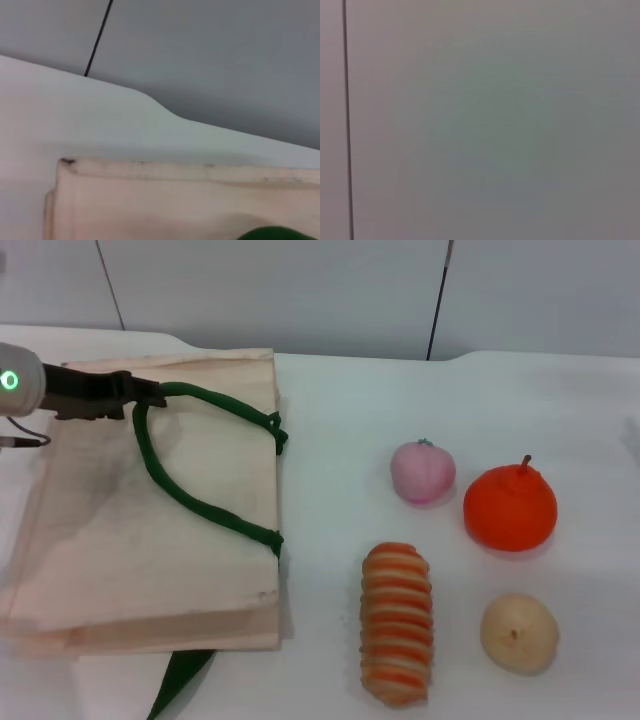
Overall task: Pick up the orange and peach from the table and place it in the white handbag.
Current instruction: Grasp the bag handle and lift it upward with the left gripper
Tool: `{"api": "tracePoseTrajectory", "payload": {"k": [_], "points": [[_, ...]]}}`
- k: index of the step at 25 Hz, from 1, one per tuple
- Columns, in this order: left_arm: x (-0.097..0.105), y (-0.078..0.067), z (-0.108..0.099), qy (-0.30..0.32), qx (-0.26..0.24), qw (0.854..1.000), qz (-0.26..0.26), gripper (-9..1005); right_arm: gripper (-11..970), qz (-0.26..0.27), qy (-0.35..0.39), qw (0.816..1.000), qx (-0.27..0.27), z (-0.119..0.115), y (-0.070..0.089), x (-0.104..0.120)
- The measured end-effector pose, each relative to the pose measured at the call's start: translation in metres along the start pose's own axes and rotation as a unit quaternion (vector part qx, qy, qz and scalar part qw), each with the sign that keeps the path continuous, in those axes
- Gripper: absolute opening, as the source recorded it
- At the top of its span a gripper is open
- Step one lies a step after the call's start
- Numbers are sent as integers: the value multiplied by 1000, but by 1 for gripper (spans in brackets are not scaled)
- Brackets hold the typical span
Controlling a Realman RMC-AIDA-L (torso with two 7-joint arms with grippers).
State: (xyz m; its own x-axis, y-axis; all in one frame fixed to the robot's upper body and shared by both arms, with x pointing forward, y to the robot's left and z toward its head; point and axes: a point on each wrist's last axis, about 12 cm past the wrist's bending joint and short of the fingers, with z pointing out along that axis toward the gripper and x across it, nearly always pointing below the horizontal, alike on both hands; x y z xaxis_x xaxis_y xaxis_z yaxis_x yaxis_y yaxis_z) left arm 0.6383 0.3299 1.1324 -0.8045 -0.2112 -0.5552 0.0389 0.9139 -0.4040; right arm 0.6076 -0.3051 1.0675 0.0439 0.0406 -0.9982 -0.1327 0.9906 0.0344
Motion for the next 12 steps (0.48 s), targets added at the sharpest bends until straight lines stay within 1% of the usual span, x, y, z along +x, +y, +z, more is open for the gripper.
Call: {"api": "tracePoseTrajectory", "payload": {"k": [5,12], "points": [[0,-3,7,-4,0,1000,9,690,864,1,-1,1000,-1,1,1,0],[4,-12,20,5,12,1000,25,691,863,2,-1,1000,-3,2,3,-1]]}}
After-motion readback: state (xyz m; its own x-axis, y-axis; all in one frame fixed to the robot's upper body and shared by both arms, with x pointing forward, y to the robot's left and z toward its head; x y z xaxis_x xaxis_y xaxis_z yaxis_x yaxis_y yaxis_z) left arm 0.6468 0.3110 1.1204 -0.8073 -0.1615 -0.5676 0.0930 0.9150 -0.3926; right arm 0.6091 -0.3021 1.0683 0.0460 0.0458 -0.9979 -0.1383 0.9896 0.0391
